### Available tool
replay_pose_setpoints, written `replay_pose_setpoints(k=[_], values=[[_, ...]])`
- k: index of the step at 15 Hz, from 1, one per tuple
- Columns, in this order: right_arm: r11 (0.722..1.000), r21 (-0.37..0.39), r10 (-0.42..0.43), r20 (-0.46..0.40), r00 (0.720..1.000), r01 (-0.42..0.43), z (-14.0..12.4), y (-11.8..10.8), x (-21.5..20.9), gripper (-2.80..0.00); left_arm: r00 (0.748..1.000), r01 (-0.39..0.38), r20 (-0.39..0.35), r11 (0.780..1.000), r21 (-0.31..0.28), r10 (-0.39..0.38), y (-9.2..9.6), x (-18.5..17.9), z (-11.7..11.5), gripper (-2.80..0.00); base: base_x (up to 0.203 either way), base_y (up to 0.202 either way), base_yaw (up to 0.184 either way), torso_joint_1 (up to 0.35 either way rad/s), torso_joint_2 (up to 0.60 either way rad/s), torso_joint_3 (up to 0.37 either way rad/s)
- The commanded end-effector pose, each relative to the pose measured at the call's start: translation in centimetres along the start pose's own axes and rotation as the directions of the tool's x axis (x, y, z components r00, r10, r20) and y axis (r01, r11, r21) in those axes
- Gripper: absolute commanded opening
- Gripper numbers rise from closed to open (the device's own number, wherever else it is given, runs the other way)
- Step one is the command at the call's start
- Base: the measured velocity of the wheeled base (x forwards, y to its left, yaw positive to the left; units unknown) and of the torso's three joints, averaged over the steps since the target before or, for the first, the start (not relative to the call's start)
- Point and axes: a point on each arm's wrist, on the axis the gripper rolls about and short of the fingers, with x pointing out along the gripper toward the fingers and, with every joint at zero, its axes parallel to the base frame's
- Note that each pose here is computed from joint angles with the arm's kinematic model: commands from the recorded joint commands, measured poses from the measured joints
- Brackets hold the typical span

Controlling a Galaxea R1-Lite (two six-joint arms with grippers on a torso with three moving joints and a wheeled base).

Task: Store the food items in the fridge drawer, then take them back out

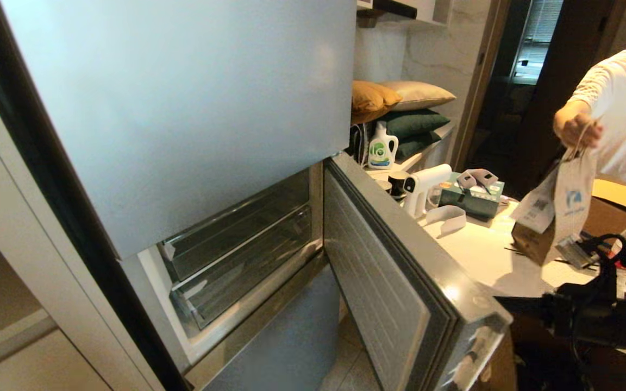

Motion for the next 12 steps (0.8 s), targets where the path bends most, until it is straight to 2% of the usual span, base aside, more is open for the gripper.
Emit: replay_pose_setpoints(k=[1, 5, 8, 10, 12], values=[[0.999, -0.042, 0.031, 0.004, 1.000, -0.031, 0.0, 1.6, -0.2, -2.80, 1.000, 0.000, -0.012, 1.000, 0.000, 0.000, 0.0, 0.1, -0.3, -2.80, 0.000, 0.000, 0.000, 0.000, 0.00, 0.000], [0.997, -0.053, 0.053, -0.012, 0.999, -0.054, -0.1, 2.4, 0.3, -2.80, 1.000, 0.000, -0.012, 1.000, 0.000, 0.000, 0.0, 0.1, -0.3, -2.80, 0.000, 0.000, 0.000, 0.000, 0.00, 0.000], [0.993, -0.085, 0.082, -0.064, 0.995, -0.087, 0.1, 3.7, 3.0, -2.80, 1.000, 0.000, -0.010, 1.000, 0.000, 0.000, 0.0, 0.1, -0.3, -2.80, 0.000, 0.000, 0.000, 0.000, 0.00, 0.000], [0.994, -0.101, 0.025, -0.099, 0.995, -0.035, 0.2, 4.1, 6.5, -2.80, 1.000, 0.000, -0.012, 1.000, 0.000, 0.000, 0.0, 0.1, -0.3, -2.80, 0.000, 0.000, 0.000, 0.000, 0.00, 0.000], [0.993, -0.114, -0.041, -0.133, 0.990, 0.026, -0.1, 3.5, 10.2, -2.80, 1.000, 0.000, -0.012, 1.000, 0.000, 0.000, 0.0, 0.1, -0.3, -2.80, 0.000, 0.000, 0.000, 0.000, 0.00, 0.000]])
